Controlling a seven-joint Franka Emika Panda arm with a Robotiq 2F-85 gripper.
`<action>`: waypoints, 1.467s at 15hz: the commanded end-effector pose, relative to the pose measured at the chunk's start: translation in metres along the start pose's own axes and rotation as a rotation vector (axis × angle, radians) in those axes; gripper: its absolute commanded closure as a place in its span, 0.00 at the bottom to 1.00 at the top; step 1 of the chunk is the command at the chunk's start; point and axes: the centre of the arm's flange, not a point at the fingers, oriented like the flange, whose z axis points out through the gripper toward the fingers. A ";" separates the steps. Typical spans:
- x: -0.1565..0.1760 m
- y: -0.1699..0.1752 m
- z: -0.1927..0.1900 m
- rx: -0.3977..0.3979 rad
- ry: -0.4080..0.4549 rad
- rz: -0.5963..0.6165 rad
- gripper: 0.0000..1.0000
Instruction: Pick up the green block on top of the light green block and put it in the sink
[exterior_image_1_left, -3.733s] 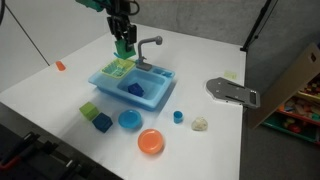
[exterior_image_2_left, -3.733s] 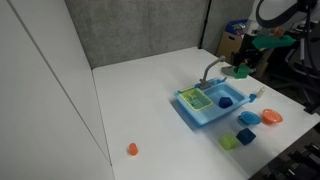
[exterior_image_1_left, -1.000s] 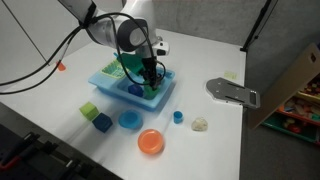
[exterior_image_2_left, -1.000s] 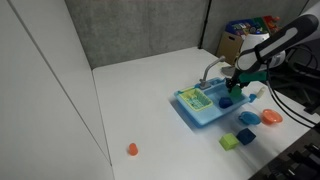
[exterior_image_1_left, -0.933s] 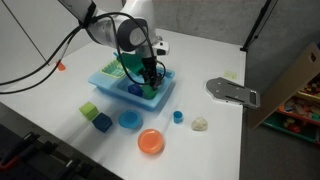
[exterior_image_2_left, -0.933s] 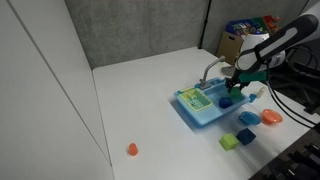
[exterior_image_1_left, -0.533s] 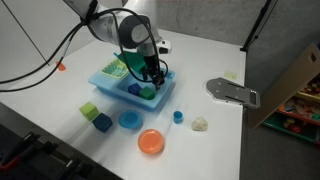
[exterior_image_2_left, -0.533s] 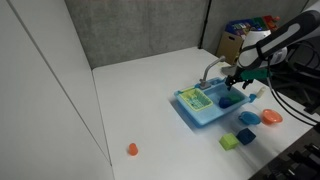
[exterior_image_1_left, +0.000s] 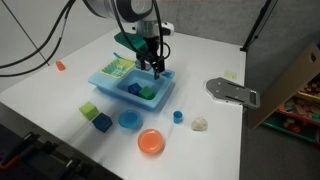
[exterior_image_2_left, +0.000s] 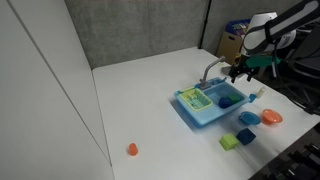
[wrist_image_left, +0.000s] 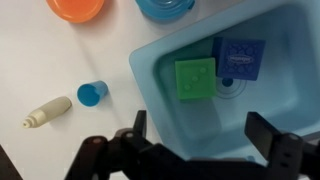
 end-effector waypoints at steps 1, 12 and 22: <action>-0.007 -0.003 -0.039 0.032 -0.040 -0.054 0.00; -0.051 -0.005 -0.135 0.031 -0.066 -0.115 0.00; -0.123 0.005 -0.212 0.040 -0.047 -0.166 0.00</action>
